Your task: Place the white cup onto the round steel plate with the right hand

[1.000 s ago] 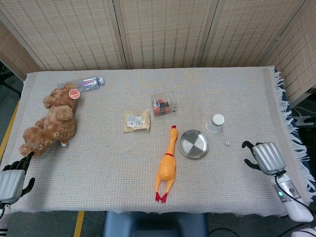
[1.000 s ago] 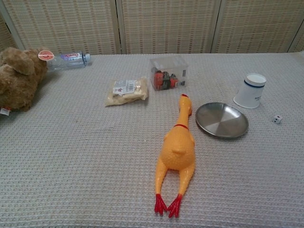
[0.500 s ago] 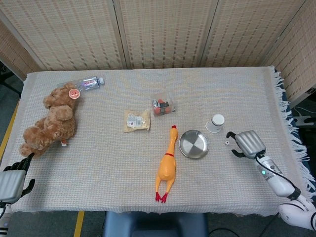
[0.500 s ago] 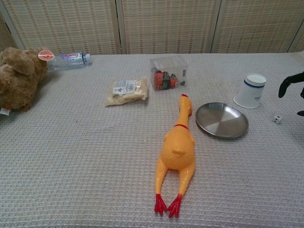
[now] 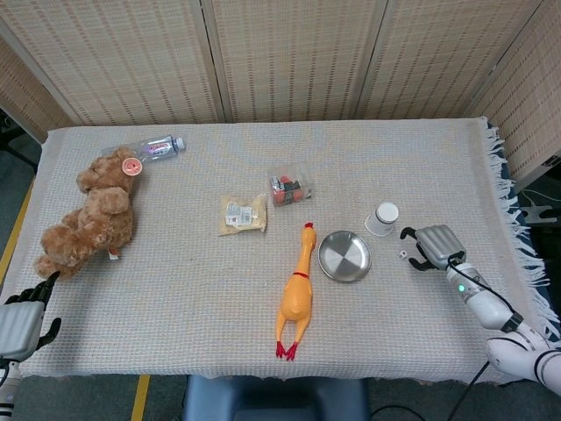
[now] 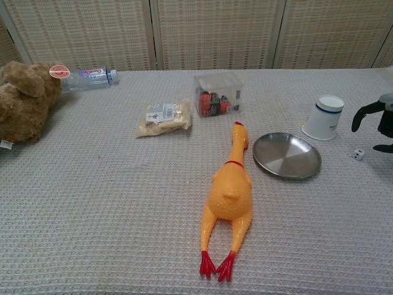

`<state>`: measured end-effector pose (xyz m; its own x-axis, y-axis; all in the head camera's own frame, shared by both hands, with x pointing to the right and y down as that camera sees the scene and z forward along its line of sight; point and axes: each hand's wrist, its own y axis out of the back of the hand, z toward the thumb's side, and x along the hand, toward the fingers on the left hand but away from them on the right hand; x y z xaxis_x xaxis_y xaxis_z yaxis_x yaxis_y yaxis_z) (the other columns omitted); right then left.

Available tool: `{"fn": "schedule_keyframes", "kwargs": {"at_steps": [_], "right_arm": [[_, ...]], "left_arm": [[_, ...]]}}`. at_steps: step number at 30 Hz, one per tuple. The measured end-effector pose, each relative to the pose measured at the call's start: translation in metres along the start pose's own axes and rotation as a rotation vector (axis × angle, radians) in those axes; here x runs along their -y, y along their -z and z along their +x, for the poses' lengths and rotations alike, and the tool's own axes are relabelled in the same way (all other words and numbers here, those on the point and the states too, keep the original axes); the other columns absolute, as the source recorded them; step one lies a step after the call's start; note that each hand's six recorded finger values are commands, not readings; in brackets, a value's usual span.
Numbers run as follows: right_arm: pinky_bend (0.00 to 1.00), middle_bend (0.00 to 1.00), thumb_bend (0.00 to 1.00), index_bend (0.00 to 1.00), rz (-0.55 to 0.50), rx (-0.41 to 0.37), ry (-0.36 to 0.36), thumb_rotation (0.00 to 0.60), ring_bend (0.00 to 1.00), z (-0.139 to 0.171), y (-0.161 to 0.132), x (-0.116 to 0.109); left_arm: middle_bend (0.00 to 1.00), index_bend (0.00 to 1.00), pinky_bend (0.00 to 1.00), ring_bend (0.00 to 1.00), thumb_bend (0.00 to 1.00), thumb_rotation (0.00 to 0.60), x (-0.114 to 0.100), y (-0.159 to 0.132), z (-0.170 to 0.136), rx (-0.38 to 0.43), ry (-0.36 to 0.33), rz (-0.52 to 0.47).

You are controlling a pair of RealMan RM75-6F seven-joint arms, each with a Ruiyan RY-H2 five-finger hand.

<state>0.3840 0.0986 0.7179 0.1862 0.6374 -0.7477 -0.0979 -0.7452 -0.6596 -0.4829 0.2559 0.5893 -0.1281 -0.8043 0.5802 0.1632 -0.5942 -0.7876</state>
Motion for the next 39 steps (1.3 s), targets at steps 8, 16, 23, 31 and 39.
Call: {"fn": "schedule_keyframes", "kwargs": {"at_steps": [8,16,23,31,39], "right_arm": [[0.92,0.86,0.25,0.33,-0.008,0.014,-0.025,0.600,0.71,-0.005,0.004,0.011],[0.93,0.86,0.25,0.37,-0.015,0.017,-0.039,0.600,0.72,-0.011,0.003,0.019],[0.93,0.87,0.25,0.38,-0.022,0.022,-0.039,0.600,0.72,-0.016,0.002,0.022],[0.93,0.87,0.25,0.39,-0.025,0.018,-0.046,0.600,0.72,-0.019,0.001,0.026],[0.93,0.87,0.25,0.42,-0.038,0.011,-0.032,0.600,0.73,-0.022,-0.002,0.027]], "left_arm": [[0.19,0.01,0.37,0.25,0.38,0.600,0.000,-0.001,0.000,0.001,0.003,0.000],[0.19,0.01,0.37,0.25,0.38,0.600,0.001,-0.001,0.000,-0.001,0.007,0.001],[0.19,0.00,0.39,0.25,0.38,0.600,0.000,-0.001,0.000,0.000,0.004,0.000],[0.19,0.00,0.40,0.25,0.38,0.600,0.000,-0.001,0.000,0.001,0.007,-0.002],[0.19,0.01,0.40,0.25,0.38,0.600,0.000,-0.001,-0.001,0.002,0.008,-0.002]]}}
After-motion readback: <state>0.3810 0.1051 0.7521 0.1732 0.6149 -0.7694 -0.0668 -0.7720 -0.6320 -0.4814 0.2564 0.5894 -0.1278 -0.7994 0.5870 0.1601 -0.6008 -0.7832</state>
